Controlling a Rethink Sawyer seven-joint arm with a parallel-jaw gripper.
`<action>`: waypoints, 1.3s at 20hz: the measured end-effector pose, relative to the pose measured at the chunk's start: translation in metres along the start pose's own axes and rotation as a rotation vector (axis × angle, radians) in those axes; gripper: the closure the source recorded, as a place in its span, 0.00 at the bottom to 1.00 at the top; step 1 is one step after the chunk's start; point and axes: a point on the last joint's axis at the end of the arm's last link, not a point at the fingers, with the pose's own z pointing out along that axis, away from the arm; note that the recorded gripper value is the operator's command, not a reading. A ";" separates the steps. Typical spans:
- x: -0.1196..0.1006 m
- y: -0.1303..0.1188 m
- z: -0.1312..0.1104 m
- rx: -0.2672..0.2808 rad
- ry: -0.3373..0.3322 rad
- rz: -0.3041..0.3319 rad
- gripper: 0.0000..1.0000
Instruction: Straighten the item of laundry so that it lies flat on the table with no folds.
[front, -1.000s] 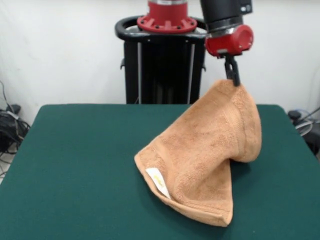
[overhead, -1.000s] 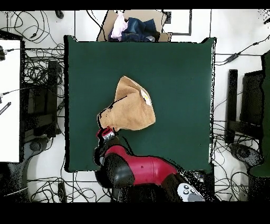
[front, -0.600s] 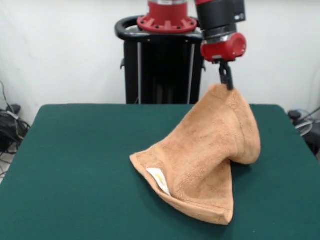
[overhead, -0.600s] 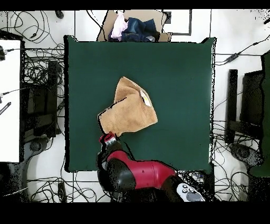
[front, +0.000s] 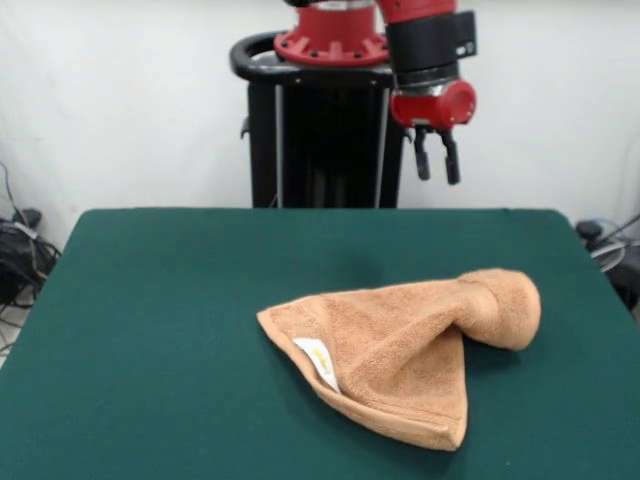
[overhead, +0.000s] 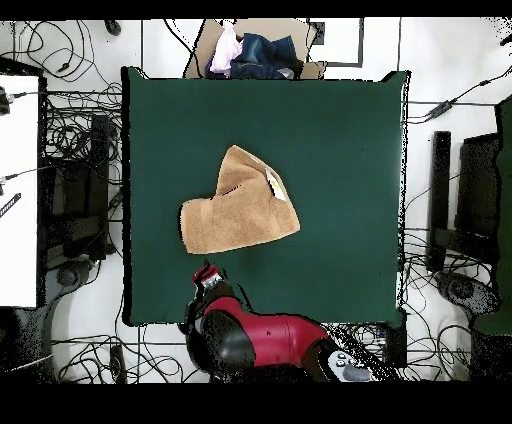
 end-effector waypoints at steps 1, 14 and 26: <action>0.002 0.000 0.000 0.004 -0.001 -0.005 0.00; -0.038 0.036 -0.008 0.117 -0.011 0.021 0.00; -0.140 0.088 -0.006 0.093 -0.074 0.085 0.00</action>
